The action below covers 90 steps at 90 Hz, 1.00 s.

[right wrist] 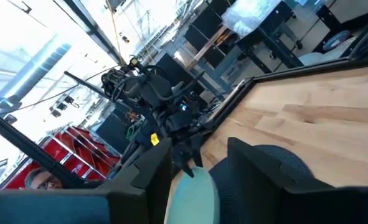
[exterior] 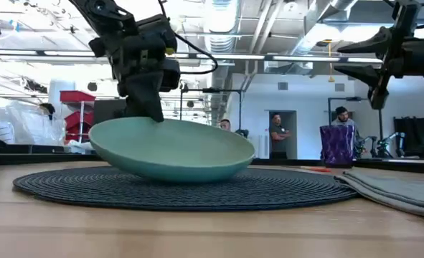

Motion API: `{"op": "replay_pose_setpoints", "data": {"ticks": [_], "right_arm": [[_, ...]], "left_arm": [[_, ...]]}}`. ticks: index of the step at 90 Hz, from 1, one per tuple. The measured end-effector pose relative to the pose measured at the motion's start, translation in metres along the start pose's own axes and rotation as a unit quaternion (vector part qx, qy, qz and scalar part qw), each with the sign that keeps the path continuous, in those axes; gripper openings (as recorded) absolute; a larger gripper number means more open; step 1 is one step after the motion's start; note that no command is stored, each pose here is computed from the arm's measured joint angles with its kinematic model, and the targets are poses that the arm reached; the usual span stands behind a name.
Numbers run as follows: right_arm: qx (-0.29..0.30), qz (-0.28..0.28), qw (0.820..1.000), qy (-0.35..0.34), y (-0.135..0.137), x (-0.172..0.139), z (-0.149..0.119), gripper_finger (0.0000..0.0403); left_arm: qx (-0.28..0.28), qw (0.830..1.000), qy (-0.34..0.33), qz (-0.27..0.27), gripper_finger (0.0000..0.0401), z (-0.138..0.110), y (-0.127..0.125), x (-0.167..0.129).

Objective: Set table place
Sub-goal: Put the green plate on the blue placemat, then put the orange knife on the blue placemat to the right of the green plate

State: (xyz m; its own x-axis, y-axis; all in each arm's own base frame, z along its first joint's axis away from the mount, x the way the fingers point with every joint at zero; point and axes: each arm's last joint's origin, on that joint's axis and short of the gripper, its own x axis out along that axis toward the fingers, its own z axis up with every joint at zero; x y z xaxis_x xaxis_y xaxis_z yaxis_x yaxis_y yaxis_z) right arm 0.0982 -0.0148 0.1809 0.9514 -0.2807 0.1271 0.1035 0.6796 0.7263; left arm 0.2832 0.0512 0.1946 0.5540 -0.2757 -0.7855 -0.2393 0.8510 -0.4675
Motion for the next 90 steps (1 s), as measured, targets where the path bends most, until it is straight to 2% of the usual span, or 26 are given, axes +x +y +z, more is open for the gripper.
{"op": "replay_pose_setpoints", "data": {"ticks": [13,24,43,51,62,70,78,90], "right_arm": [[0.003,0.013,1.0,0.014,0.001,0.0,-0.001,0.0141],[0.003,0.011,1.0,0.016,0.0,0.0,-0.001,0.0141],[0.003,0.0,1.0,0.008,-0.001,0.0,0.0,0.0141],[0.03,-0.047,0.998,-0.018,-0.006,0.0,0.001,0.0141],[0.045,-0.175,0.983,-0.008,-0.015,-0.002,0.007,0.0131],[0.02,-0.232,0.972,0.042,-0.006,-0.003,0.021,0.0102],[-0.045,-0.228,0.968,0.094,0.015,0.004,0.043,0.0058],[-0.136,-0.247,0.955,0.091,0.044,0.025,0.083,0.0008]], "left_arm": [[0.032,0.999,0.001,0.002,0.0119,0.0,0.0,0.0],[0.038,0.999,0.002,0.005,0.0132,0.0,0.0,0.0],[0.058,0.998,-0.008,0.036,0.0139,0.001,0.004,-0.001],[0.059,0.997,-0.021,0.053,0.014,0.004,0.009,-0.003],[0.019,0.995,-0.045,0.089,0.014,0.015,0.021,-0.014],[0.0,0.993,-0.067,0.099,0.0139,0.025,0.028,-0.024],[-0.007,0.991,-0.087,0.105,0.0139,0.035,0.034,-0.035],[-0.007,0.986,-0.124,0.109,0.0139,0.047,0.039,-0.046]]}}
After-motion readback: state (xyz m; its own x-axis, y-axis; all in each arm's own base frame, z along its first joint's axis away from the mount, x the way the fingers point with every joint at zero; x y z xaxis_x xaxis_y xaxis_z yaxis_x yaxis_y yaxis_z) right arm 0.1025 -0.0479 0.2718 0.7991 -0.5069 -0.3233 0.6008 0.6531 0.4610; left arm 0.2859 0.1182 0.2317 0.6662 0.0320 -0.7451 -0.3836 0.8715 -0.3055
